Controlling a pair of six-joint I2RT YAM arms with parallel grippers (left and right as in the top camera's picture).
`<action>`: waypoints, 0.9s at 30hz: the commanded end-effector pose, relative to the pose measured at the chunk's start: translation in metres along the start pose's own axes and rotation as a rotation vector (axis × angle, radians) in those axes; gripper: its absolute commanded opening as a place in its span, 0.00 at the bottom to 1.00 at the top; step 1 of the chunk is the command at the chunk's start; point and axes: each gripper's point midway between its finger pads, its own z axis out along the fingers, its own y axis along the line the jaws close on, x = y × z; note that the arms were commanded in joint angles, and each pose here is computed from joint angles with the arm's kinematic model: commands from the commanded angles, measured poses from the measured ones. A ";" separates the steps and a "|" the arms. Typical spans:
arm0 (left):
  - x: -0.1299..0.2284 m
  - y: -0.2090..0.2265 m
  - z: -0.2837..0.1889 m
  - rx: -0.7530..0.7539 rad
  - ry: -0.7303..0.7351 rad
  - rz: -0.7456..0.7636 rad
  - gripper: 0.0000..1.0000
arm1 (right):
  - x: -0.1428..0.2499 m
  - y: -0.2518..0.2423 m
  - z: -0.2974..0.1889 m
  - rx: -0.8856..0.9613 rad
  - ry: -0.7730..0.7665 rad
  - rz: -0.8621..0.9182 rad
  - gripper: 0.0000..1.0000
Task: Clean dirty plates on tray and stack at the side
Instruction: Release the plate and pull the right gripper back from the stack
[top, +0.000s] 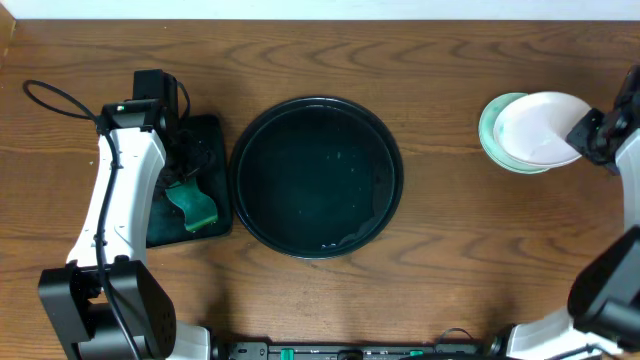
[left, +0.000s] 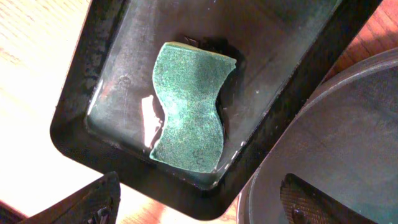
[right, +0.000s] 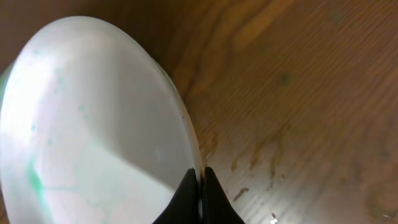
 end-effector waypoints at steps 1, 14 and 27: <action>0.002 0.003 0.004 -0.011 0.014 0.001 0.82 | 0.010 0.002 0.032 0.003 0.065 0.031 0.01; 0.002 0.003 0.004 -0.011 0.014 0.001 0.82 | 0.017 0.021 0.049 -0.090 0.105 -0.033 0.99; 0.002 0.003 0.004 -0.011 0.014 0.001 0.82 | -0.008 0.092 -0.094 -0.465 -0.146 -0.294 0.99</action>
